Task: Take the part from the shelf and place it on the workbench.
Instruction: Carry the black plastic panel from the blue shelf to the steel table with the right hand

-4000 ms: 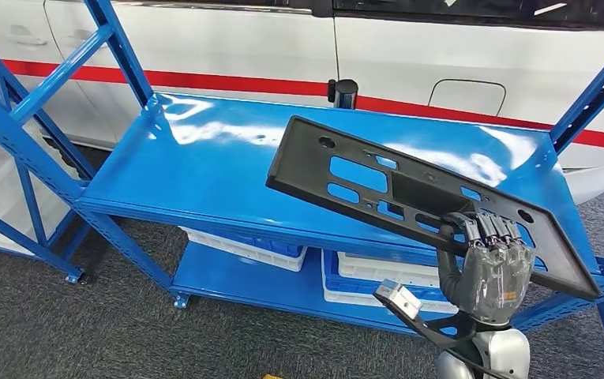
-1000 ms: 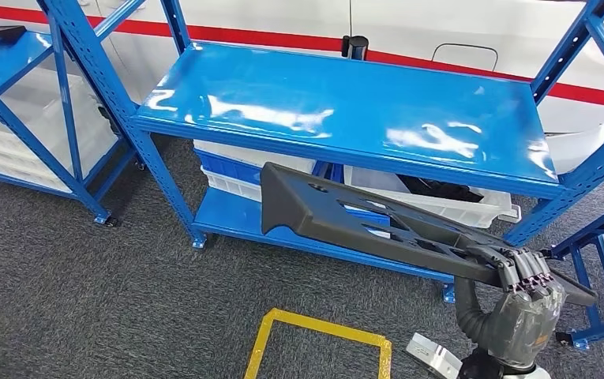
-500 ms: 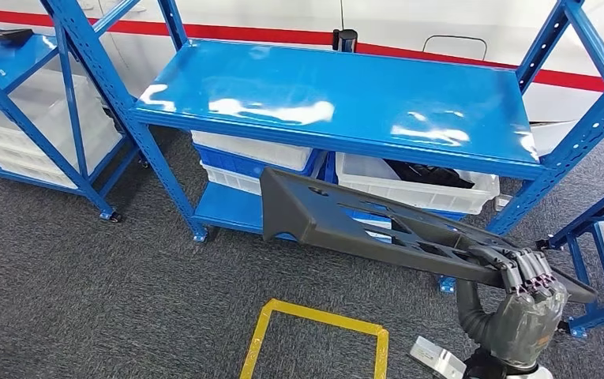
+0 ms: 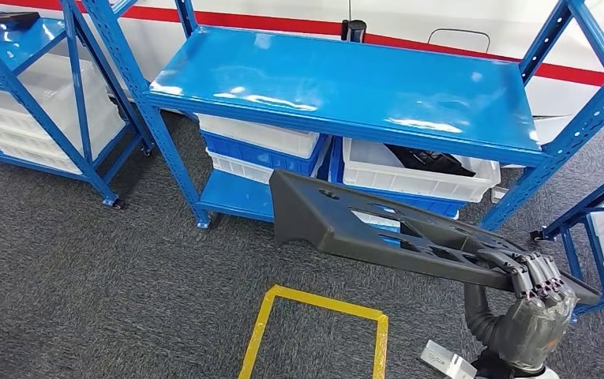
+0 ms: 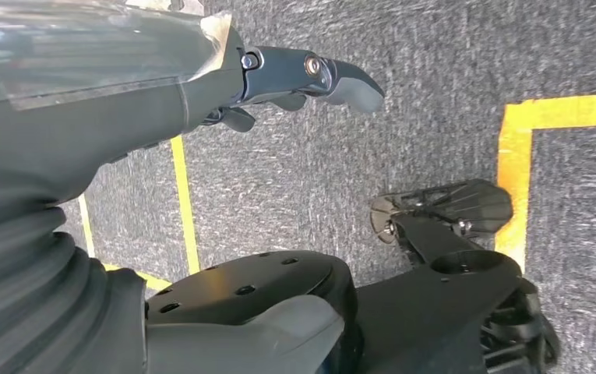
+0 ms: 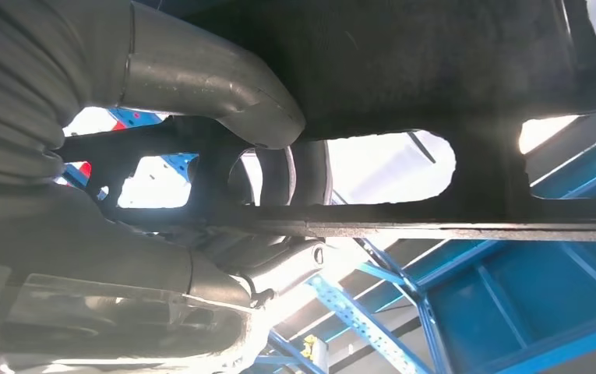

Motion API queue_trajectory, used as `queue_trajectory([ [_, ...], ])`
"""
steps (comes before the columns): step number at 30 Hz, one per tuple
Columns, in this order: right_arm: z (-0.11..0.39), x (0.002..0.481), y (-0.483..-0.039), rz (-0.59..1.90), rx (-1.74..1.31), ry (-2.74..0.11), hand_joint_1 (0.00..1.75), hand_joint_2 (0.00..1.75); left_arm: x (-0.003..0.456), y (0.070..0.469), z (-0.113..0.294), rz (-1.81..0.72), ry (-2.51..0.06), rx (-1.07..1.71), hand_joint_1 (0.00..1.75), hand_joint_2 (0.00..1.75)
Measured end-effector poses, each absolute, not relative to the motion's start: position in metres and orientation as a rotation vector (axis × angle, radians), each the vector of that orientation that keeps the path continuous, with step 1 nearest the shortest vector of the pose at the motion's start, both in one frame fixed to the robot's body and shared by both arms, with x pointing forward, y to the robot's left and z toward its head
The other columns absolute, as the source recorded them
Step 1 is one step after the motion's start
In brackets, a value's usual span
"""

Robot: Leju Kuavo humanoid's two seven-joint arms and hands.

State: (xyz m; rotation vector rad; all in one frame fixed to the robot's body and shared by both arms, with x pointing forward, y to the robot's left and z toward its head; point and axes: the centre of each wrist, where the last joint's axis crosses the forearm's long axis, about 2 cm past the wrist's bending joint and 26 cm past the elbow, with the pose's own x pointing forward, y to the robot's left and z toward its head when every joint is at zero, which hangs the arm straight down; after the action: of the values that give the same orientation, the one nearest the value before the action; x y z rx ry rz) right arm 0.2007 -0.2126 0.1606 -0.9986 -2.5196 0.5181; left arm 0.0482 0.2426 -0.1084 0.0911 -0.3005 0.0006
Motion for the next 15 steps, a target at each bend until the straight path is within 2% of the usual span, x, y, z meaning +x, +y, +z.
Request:
queue_trajectory([
  [15, 0.1561, 0.2091, -0.2115, 0.506, -0.957, -2.52, 1.75, 1.75, 0.0477, 0.2438, -0.1086, 0.042, -0.294, 0.109, 0.0, 1.75],
])
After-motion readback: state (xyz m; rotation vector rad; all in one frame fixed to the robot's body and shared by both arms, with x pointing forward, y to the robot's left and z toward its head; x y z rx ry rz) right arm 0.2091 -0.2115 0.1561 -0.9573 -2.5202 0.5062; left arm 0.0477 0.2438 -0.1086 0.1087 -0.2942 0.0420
